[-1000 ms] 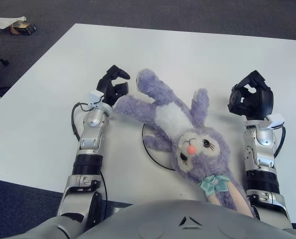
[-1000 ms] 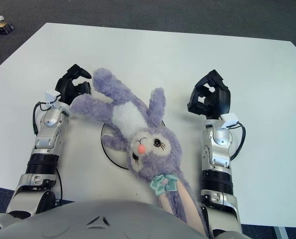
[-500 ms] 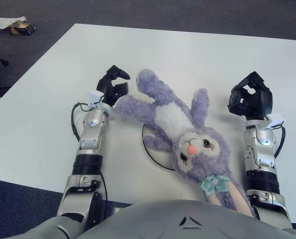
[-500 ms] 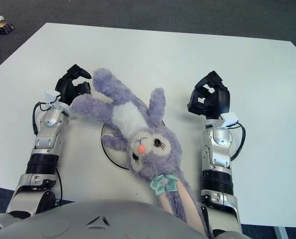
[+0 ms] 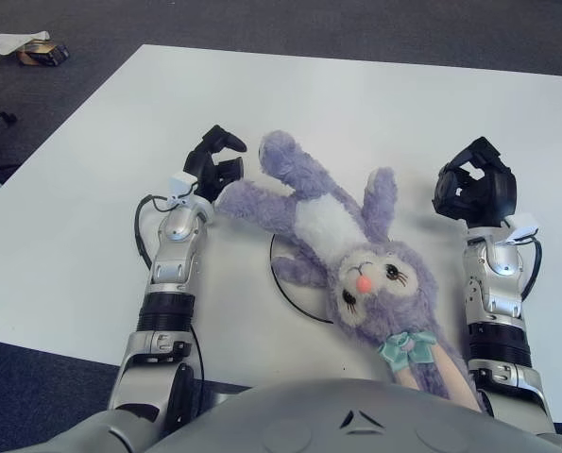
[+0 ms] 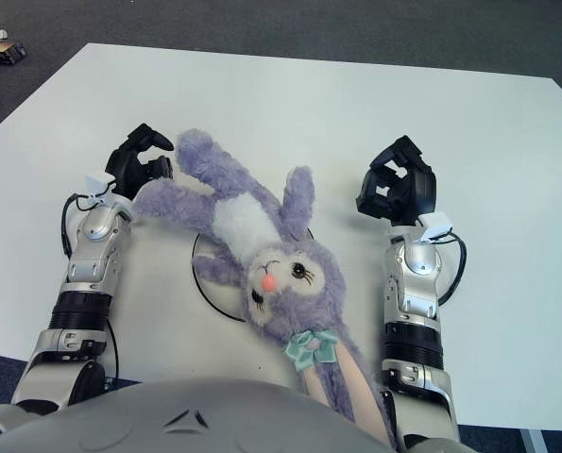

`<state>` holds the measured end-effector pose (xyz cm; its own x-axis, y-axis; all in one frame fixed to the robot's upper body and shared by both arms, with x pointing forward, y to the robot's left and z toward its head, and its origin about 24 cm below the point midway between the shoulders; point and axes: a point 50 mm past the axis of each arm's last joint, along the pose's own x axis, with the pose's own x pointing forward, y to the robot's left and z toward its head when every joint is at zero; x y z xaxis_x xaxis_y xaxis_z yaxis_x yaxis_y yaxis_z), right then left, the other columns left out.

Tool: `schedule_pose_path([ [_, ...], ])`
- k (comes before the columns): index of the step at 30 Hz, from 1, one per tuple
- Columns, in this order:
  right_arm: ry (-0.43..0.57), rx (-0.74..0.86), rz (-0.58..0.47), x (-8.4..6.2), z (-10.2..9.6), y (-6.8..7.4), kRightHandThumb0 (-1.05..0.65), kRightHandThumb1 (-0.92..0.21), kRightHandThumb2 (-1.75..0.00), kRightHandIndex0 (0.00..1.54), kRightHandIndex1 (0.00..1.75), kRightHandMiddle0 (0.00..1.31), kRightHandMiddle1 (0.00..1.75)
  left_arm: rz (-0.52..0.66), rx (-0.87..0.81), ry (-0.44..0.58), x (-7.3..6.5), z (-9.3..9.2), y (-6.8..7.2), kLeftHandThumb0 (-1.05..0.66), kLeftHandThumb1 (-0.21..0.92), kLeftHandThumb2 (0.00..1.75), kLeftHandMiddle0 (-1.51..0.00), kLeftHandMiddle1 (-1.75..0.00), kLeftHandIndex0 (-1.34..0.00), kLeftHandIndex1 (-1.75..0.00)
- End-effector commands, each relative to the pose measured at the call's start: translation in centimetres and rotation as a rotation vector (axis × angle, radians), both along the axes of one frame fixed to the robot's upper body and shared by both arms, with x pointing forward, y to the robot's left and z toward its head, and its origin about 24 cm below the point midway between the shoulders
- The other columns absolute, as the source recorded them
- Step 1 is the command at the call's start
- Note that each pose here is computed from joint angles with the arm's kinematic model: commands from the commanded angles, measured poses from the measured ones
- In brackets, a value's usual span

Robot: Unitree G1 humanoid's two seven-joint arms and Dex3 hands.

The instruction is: Put the doll into the plate.

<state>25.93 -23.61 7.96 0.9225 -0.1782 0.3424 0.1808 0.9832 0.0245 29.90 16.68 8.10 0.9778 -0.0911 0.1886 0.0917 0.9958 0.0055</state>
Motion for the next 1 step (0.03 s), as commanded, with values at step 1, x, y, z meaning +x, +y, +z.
schedule_pose_path([
  [1,0.124,0.059,-0.026,-1.54,-3.31,-0.22,-0.48,-0.33,-1.30,1.06,1.75,0.60,1.75,0.017,0.003,0.002,-0.08,-0.22,0.35,-0.44,0.44,1.17,-1.22,-1.75,-0.52,-1.75],
])
